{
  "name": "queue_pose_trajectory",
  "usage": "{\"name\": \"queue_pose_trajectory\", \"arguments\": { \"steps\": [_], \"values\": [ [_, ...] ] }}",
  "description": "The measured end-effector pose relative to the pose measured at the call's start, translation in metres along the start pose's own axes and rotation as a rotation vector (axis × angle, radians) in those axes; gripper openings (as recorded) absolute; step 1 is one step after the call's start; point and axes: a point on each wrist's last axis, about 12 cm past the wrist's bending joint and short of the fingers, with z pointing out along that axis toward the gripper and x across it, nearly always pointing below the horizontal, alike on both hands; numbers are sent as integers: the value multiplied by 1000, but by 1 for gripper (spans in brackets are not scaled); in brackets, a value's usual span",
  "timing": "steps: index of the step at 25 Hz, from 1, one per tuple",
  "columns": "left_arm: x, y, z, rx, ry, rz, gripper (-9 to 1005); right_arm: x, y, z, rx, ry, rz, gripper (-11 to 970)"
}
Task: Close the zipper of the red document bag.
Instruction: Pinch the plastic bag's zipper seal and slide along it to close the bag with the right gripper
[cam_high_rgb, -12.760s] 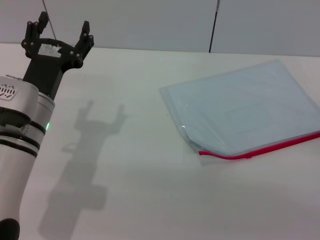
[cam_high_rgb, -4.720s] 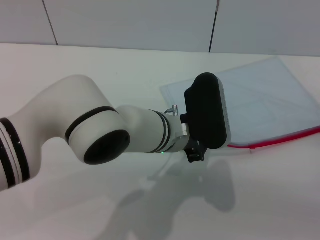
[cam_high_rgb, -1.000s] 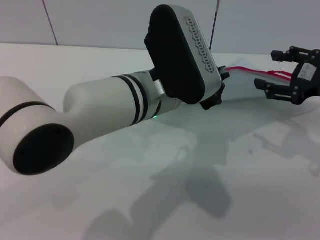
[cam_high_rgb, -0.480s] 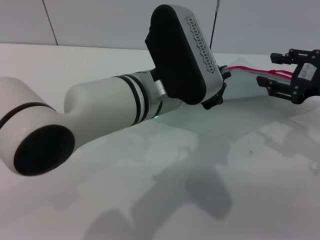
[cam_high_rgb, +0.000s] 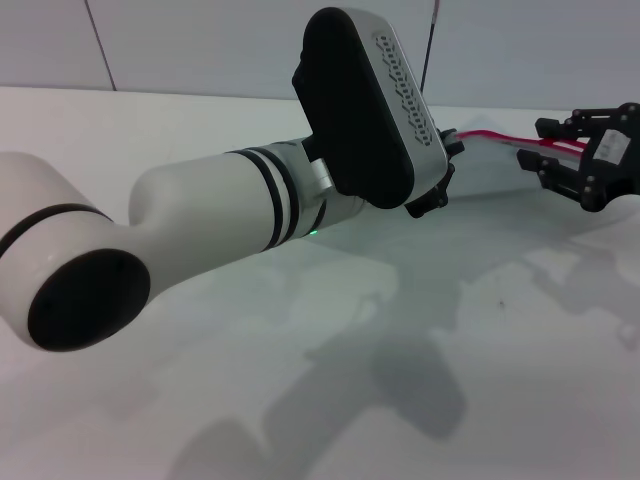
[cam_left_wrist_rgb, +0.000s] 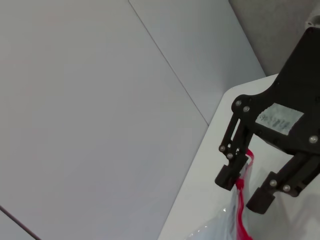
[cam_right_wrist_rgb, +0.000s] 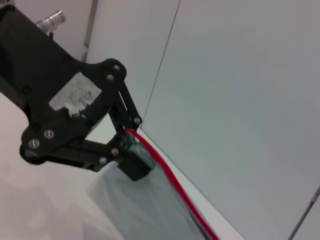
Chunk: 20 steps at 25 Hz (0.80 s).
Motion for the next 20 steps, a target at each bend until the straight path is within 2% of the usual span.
{"name": "queue_pose_trajectory", "arguments": {
  "steps": [12,20],
  "values": [
    [1,1,-1,-5,0,-10,72,1,-2,-1,13,2,-1,236],
    [1,1,0,-4,0,-8,73,0,-1,0,12,-3,-2,183]
  ]
}}
